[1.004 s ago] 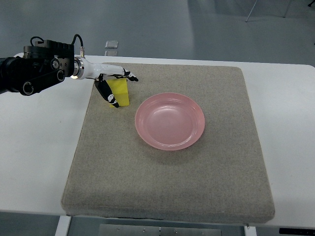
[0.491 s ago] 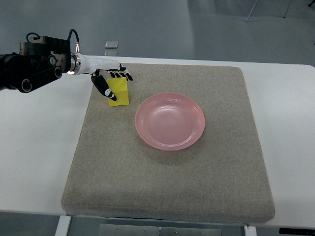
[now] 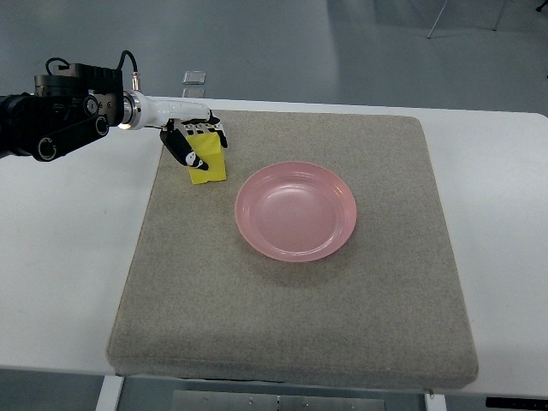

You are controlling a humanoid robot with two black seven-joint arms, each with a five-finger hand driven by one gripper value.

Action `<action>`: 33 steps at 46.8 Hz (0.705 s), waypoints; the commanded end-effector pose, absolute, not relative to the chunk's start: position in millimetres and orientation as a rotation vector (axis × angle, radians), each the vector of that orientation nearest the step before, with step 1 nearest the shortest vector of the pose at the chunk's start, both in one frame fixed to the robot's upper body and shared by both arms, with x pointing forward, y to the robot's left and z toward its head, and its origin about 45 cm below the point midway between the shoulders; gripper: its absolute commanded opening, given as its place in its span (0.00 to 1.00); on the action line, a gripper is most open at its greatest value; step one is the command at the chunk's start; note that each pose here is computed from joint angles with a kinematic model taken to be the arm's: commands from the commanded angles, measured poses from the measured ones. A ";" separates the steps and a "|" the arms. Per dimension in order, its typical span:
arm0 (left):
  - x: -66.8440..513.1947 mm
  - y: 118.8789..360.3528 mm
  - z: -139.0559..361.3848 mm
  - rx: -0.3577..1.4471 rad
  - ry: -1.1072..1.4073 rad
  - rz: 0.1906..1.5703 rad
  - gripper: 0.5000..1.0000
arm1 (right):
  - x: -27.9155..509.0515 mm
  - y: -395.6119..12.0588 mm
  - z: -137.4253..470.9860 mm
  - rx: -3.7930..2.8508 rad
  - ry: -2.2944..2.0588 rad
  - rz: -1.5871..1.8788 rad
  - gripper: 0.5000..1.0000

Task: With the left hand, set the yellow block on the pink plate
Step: 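Close the left hand fingers around the yellow cube, then lift the yellow cube with the left hand and carry it over the pink plate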

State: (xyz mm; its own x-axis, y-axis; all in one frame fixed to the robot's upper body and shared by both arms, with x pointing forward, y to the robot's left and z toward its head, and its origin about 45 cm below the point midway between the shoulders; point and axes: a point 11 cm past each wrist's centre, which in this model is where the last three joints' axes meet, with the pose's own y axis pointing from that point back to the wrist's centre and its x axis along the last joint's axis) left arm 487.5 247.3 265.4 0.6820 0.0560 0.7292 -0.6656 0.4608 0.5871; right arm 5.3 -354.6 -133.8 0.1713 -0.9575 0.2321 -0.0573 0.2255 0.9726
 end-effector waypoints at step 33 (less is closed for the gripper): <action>485.5 191.4 313.6 0.855 -0.791 0.442 0.22 | 5.5 -354.6 -133.8 1.143 -1.205 -0.892 0.85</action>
State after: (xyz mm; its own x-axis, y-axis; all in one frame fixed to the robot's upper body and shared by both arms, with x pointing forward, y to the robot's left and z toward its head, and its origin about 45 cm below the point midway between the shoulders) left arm 489.6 202.2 311.0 0.6387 0.0474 0.7680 -0.6492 0.5690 0.5048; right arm 5.2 -354.6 -133.8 0.1708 -0.9576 0.2321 -0.0572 0.2255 0.9726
